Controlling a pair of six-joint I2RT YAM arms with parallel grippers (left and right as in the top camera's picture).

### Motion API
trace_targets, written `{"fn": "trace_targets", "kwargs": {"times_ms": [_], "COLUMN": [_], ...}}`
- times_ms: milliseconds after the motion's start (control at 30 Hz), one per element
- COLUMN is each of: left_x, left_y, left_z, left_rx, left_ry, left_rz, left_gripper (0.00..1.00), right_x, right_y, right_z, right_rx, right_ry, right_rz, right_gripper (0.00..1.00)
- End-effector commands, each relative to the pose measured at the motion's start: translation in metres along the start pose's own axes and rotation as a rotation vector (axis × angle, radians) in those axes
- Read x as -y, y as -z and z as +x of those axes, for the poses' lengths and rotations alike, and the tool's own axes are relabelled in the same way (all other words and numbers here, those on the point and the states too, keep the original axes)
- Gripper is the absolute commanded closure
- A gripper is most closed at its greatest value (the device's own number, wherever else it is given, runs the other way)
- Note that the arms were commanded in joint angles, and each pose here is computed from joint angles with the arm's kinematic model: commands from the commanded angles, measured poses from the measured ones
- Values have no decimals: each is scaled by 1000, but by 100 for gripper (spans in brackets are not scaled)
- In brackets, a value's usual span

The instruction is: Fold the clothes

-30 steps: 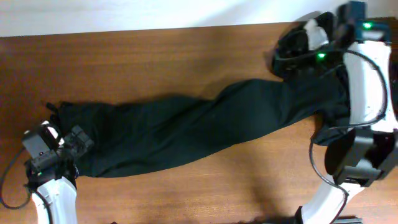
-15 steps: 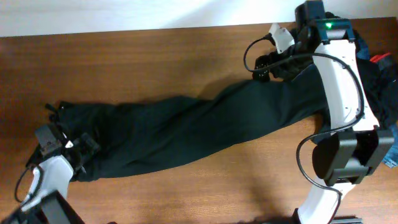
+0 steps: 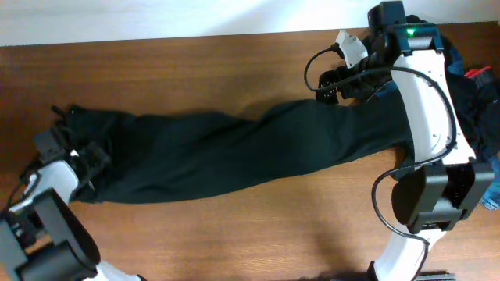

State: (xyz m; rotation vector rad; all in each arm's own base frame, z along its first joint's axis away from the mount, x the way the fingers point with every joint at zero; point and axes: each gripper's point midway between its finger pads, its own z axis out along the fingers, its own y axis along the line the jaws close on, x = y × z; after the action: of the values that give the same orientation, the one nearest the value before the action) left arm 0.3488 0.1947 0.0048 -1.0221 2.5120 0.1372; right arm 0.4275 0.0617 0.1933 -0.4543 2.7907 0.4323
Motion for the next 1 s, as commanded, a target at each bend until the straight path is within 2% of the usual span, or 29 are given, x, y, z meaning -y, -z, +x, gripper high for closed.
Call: {"fn": "trace_targets", "kwargs": {"times_ms": [0, 167, 367, 600, 767, 967], "left_x": [6, 10, 23, 26, 17, 22], "left_y": [-36, -39, -23, -7, 0, 21], "left_z": [23, -8, -53, -99, -108, -103], "left_rx": [-111, -58, 23, 119, 115, 15], "left_ry": [-19, -41, -33, -49, -37, -46], "left_rz": [30, 31, 76, 52, 35, 39], "left_gripper": [1, 1, 1, 1, 0, 1], "right_x": [-4, -4, -5, -6, -7, -11], "right_y": [13, 13, 13, 13, 13, 11], "right_z": [-4, -4, 0, 5, 5, 3], "right_rx": [31, 29, 13, -4, -5, -4], "right_ry": [27, 26, 20, 14, 14, 26], "right_rz": [17, 16, 12, 7, 7, 4], "right_gripper": [1, 1, 1, 1, 1, 1]}}
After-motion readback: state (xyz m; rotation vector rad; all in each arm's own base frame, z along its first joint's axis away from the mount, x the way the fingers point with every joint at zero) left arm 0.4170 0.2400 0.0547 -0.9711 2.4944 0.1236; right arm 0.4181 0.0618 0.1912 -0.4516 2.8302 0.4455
